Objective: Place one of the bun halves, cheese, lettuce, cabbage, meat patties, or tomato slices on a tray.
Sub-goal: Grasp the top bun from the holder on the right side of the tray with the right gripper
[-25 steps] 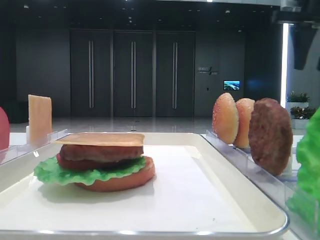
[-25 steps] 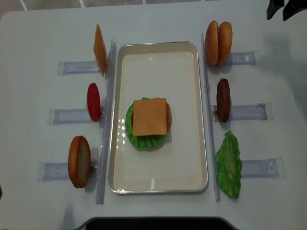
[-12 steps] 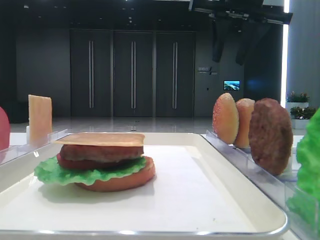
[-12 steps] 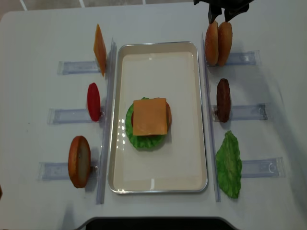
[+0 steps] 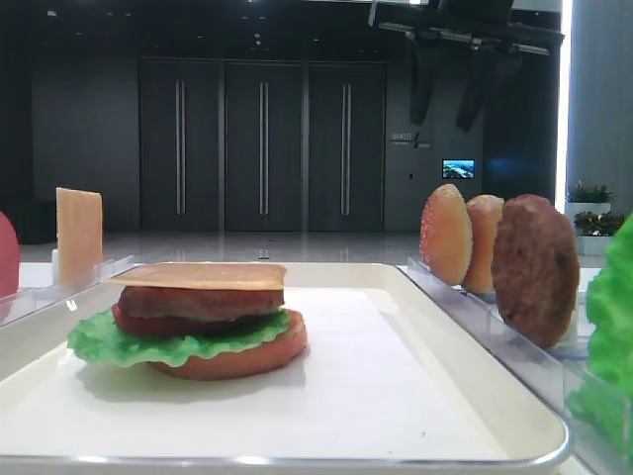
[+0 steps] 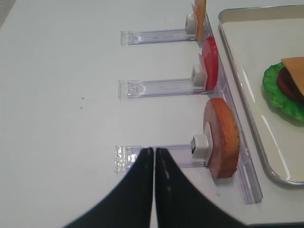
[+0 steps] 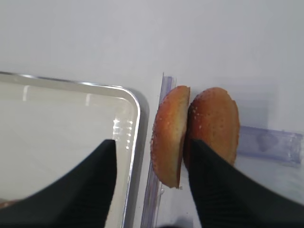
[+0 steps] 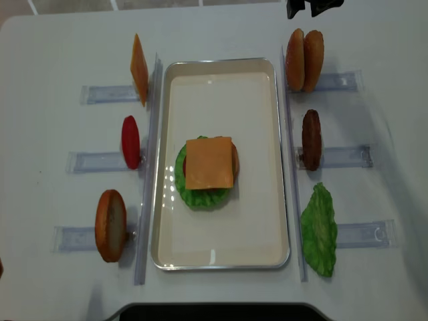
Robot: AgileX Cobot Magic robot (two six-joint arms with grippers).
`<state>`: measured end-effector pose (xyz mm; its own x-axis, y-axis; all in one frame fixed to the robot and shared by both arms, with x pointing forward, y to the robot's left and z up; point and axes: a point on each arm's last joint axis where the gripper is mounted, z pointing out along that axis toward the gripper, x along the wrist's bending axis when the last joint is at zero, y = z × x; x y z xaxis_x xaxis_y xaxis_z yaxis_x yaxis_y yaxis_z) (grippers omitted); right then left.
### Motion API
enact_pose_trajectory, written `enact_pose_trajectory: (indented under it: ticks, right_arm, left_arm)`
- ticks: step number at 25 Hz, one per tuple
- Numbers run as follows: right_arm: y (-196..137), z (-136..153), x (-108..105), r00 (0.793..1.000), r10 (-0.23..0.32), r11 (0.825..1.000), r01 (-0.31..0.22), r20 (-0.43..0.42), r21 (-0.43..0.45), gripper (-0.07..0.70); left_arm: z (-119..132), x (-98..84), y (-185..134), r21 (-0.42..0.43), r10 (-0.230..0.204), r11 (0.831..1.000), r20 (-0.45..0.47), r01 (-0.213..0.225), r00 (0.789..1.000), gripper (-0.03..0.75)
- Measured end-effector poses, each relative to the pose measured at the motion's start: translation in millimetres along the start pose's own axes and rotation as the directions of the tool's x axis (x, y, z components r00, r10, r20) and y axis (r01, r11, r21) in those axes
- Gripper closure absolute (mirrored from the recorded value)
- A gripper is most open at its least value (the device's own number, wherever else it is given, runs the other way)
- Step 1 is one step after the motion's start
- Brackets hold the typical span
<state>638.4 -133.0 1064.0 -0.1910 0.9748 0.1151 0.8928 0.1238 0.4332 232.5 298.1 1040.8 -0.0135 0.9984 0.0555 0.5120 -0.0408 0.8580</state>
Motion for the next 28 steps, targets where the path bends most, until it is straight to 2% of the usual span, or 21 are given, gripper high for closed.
enact_pose_trajectory:
  ticks: [10,18,24,28]
  right_arm:
    - [-6.4,45.5,5.5,1.0,-0.03,0.996,0.03,0.008,0.078,0.293]
    - [-4.7,65.3,4.1,0.998,-0.058,0.996,0.056,0.024,0.076,0.291]
    - [-3.7,65.1,3.9,0.998,-0.065,0.995,0.063,0.027,0.074,0.291]
    - [-3.5,60.6,4.0,0.997,-0.067,0.992,0.063,0.035,0.111,0.291]
  left_arm:
    - [0.0,0.0,0.0,0.0,0.0,1.0,0.0,0.0,1.0,0.722]
    - [0.0,0.0,0.0,0.0,0.0,1.0,0.0,0.0,1.0,0.722]
    - [0.0,0.0,0.0,0.0,0.0,1.0,0.0,0.0,1.0,0.722]
    - [0.0,0.0,0.0,0.0,0.0,1.0,0.0,0.0,1.0,0.722]
